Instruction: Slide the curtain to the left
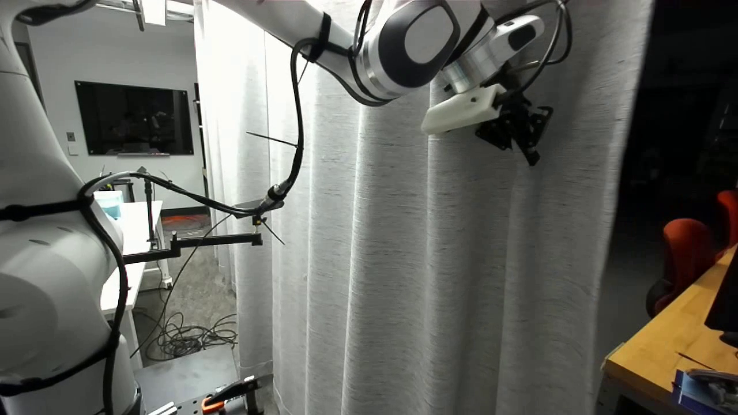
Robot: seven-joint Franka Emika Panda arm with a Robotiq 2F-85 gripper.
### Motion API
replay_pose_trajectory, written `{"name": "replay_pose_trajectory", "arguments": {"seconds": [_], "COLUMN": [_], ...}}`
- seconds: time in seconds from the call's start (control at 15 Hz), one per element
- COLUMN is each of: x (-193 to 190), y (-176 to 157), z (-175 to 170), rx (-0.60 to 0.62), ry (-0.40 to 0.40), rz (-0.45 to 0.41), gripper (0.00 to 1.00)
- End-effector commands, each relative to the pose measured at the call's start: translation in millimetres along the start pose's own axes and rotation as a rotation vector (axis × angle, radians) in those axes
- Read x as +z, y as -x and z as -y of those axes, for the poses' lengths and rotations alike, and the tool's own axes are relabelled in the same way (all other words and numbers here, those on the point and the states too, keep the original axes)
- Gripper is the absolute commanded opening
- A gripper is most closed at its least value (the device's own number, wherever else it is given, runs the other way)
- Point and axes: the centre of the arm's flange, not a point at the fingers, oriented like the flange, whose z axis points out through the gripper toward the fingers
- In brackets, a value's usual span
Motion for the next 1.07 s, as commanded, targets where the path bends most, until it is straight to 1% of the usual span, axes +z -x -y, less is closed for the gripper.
{"name": "replay_pose_trajectory", "arguments": {"seconds": [0.0,0.2,0.4,0.67,1.0], "x": [9,-6,-23,-50,-74], "y": [25,28,35,49,45], "z": [69,120,162,202,250], "rx": [-0.035,-0.064,-0.078,-0.088,-0.124], "ry": [-0.123,-0.21,-0.28,-0.35,-0.427], "rz": [0.048,0.042,0.048,0.032,0.007], "gripper": [0.0,0.0,0.0,0.0,0.0]}}
